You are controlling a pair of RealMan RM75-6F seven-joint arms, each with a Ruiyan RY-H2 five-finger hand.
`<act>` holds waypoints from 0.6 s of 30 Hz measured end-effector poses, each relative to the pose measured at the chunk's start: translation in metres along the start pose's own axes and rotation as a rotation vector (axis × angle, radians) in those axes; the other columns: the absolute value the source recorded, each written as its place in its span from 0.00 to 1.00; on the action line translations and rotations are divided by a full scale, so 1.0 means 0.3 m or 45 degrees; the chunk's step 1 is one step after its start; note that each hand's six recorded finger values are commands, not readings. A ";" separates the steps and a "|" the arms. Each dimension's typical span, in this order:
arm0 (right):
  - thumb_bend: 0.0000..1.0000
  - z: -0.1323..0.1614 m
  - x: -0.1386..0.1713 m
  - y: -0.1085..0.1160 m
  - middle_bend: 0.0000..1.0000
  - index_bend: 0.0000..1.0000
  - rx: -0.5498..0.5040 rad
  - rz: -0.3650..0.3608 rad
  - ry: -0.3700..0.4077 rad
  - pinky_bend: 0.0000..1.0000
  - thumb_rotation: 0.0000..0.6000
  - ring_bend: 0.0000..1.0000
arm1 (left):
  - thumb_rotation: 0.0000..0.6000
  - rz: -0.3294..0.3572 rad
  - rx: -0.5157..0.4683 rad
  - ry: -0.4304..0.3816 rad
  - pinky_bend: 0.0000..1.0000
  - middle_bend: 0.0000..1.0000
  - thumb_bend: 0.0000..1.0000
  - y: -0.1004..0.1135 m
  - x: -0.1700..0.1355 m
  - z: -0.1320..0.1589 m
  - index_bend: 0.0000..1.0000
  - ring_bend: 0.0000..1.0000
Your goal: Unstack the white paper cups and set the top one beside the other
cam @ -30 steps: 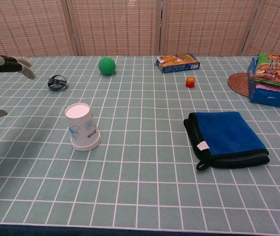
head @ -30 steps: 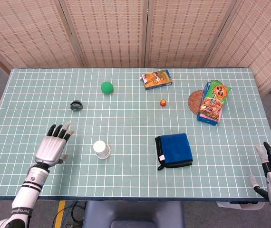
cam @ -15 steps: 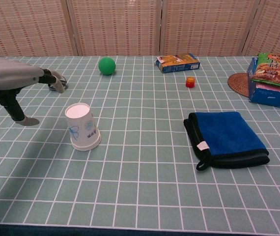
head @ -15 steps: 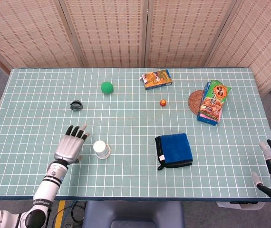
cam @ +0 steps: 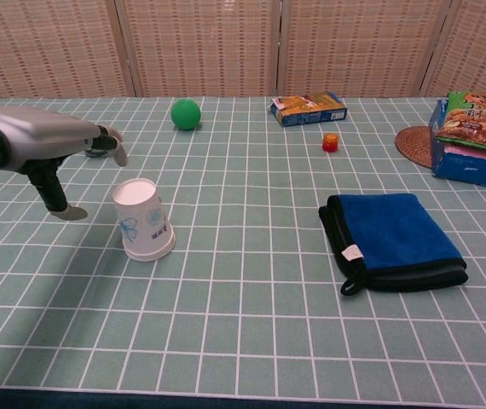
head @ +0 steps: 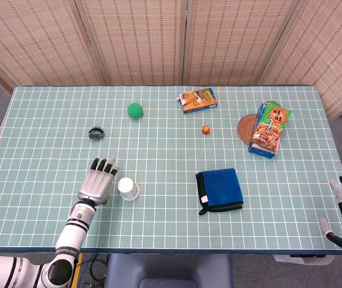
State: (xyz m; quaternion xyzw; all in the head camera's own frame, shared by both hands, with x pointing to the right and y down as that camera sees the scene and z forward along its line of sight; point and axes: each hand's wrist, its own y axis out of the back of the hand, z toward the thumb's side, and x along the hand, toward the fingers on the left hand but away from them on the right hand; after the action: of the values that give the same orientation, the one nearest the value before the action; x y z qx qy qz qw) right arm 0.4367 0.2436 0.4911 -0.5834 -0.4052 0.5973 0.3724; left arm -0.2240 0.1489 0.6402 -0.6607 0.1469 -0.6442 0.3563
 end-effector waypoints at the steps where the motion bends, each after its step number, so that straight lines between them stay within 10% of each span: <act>1: 0.31 -0.001 0.001 0.001 0.00 0.01 -0.002 -0.001 0.000 0.00 1.00 0.00 | 1.00 -0.002 0.000 0.000 0.00 0.00 0.29 0.000 0.002 0.005 0.21 0.00; 18: 0.31 -0.004 0.018 0.022 0.00 0.01 -0.030 -0.012 0.028 0.00 1.00 0.00 | 1.00 -0.012 0.046 -0.002 0.00 0.00 0.29 0.010 -0.009 0.103 0.23 0.00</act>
State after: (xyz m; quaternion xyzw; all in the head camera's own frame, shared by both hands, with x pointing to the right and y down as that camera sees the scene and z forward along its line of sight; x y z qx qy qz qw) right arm 0.4379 0.2461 0.4830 -0.5926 -0.4107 0.5842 0.3726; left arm -0.1941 0.1571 0.6388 -0.6554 0.1319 -0.6478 0.3653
